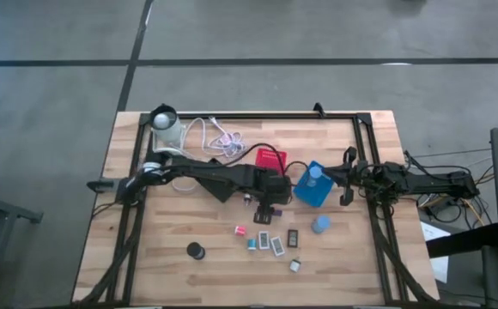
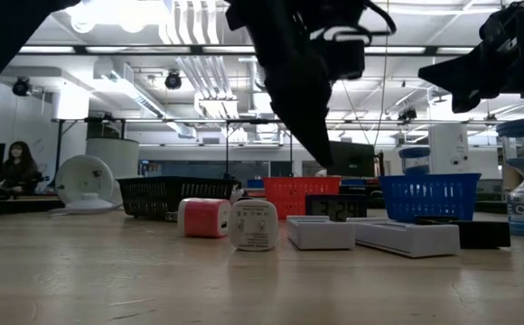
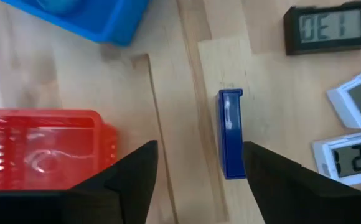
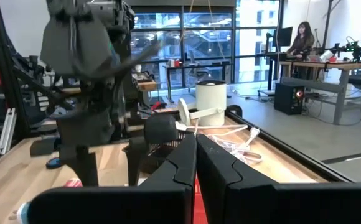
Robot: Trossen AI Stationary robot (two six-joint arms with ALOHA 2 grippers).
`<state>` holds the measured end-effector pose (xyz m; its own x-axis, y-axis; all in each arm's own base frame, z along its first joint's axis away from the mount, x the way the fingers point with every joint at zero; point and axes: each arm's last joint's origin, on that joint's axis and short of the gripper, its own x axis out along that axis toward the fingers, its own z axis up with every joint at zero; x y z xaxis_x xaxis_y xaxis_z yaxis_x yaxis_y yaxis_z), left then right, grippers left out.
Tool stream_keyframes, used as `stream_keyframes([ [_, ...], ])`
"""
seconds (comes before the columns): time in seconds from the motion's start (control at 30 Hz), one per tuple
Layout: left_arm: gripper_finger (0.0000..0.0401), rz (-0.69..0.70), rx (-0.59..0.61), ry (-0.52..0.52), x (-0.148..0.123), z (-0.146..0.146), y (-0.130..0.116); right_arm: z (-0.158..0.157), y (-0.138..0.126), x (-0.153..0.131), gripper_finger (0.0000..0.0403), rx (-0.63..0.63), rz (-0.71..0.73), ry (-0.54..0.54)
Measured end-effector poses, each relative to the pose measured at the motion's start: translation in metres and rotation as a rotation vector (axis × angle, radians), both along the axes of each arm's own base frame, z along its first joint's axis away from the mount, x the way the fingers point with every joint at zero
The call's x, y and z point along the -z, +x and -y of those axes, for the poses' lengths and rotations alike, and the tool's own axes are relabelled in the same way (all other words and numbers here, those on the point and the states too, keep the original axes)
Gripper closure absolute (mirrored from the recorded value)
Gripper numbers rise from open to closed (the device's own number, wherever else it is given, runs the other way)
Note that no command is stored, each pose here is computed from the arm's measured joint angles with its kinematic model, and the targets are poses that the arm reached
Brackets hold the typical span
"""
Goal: Pick & Place Office items
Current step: Put the violet digital clock into the black basket
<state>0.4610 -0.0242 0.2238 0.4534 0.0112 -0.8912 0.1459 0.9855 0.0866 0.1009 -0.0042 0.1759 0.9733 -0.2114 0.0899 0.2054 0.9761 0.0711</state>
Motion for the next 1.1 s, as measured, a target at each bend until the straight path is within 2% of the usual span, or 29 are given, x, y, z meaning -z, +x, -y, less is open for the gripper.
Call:
stream_keyframes([
  [0.37, 0.0162, -0.003, 0.016, -0.053, 0.006, 0.013, 0.003, 0.000, 0.000, 0.001, 0.0394, -0.007, -0.008, -0.008],
  [0.53, 0.0162, 0.017, 0.018, -0.069, 0.010, 0.017, 0.006, -0.002, 0.001, 0.001, 0.0394, -0.082, -0.009, -0.019],
  [0.67, 0.0162, 0.044, 0.016, -0.072, 0.013, 0.016, 0.010, -0.002, 0.001, 0.001, 0.0394, -0.086, -0.009, -0.020],
  [1.1, 0.0162, 0.007, 0.017, -0.077, 0.024, 0.016, 0.007, -0.002, 0.001, 0.001, 0.0394, -0.081, -0.009, 0.011],
])
